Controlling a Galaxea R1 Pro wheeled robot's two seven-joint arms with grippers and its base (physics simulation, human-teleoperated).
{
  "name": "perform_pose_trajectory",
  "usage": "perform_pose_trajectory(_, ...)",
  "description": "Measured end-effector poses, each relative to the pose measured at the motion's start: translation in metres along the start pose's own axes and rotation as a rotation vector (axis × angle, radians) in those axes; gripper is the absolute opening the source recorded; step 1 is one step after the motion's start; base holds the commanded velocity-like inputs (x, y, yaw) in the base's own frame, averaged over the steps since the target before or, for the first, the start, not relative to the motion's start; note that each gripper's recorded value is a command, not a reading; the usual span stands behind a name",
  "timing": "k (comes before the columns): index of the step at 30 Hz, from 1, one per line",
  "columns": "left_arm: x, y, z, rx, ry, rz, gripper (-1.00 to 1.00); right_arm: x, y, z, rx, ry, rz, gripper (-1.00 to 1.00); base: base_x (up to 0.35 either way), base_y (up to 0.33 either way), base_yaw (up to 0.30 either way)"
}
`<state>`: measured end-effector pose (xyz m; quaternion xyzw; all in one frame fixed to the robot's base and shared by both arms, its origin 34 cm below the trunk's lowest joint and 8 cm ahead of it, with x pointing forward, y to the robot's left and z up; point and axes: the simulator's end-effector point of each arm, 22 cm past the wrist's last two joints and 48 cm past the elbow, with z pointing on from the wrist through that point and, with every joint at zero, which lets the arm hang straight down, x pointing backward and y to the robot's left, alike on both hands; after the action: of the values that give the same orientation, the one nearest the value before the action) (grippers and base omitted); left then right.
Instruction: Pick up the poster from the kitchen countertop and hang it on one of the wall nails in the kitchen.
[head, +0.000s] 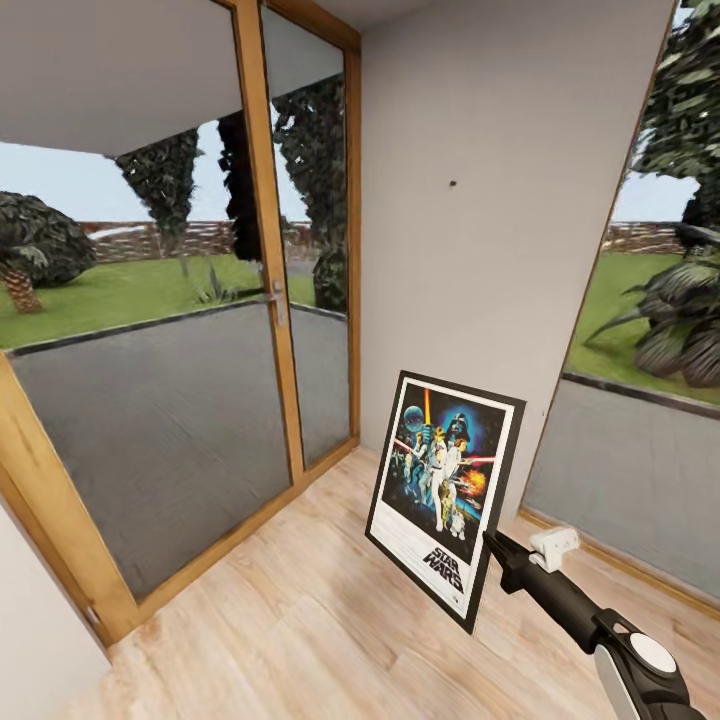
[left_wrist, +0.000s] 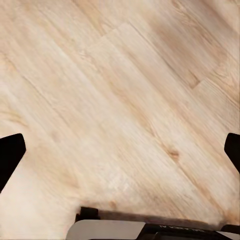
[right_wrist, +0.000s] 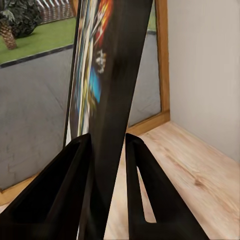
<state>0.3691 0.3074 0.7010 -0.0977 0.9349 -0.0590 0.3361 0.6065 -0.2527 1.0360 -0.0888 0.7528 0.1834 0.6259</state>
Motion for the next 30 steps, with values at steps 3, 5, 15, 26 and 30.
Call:
perform_pose_trajectory(3, 0.0000, 0.0000, 0.0000, 0.000, 0.000, 0.000, 1.00, 0.0000, 0.0000, 0.0000, 0.000, 0.000, 0.000, -1.00, 0.296, 0.234, -0.001)
perform_pose_trajectory(5, 0.0000, 0.0000, 0.0000, 0.000, 0.000, 0.000, 1.00, -0.0001, 0.0000, 0.0001, 0.000, 0.000, 0.000, -1.00, 0.294, 0.234, 0.000)
perform_pose_trajectory(15, 0.0000, 0.0000, 0.0000, 0.000, 0.000, 0.000, 1.00, -0.0003, -0.0001, 0.0001, 0.001, 0.000, -0.001, -1.00, 0.293, 0.235, 0.000)
perform_pose_trajectory(26, 0.0000, -0.0001, 0.0000, 0.000, 0.000, 0.000, 1.00, -0.0003, -0.0001, 0.0001, 0.000, -0.001, 0.000, -1.00, 0.292, 0.235, -0.061)
perform_pose_trajectory(30, 0.0000, -0.0002, 0.0001, 0.001, 0.000, 0.000, 1.00, -0.0005, -0.0001, 0.0001, 0.000, -0.001, -0.001, -1.00, 0.291, 0.235, -0.252)
